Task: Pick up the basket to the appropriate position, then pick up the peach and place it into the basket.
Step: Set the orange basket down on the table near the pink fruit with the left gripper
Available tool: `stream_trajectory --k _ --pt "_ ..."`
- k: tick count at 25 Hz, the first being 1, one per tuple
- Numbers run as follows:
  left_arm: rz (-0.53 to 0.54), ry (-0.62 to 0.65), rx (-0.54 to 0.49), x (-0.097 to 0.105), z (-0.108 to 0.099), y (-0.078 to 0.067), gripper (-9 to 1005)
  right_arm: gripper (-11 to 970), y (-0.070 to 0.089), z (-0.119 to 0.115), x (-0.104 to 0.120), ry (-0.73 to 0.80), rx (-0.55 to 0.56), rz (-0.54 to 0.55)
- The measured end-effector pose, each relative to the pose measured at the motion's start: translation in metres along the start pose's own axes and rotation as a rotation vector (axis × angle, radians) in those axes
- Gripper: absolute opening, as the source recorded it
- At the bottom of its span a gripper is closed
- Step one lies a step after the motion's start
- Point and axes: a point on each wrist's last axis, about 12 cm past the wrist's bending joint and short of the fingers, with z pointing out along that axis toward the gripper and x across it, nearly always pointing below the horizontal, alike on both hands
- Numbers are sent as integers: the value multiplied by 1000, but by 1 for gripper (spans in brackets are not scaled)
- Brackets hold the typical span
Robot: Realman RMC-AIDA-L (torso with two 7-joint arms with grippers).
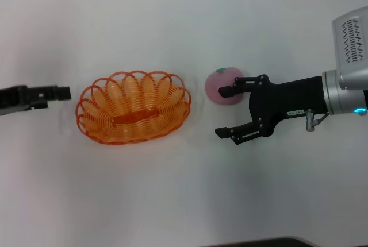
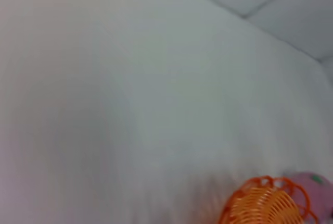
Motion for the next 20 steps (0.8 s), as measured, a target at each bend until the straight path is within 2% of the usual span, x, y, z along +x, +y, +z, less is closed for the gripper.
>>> stream_trajectory --k 4,7,11,14,18,20 --pt "352 -38 86 21 -5 0 869 940 0 0 0 -1 0 2" --pt "533 -79 87 40 -7 5 870 940 0 0 0 -3 0 2" --pt "696 -208 68 61 -13 13 866 940 0 1 -1 -5 0 2" --pt "759 -264 69 75 -15 15 868 940 0 1 -1 -6 -1 1" --pt "749 -266 104 90 -17 15 866 939 -1 1 -2 -7 1 -1" --pt "751 -262 136 105 -19 15 863 939 -1 0 -2 -9 3 -1"
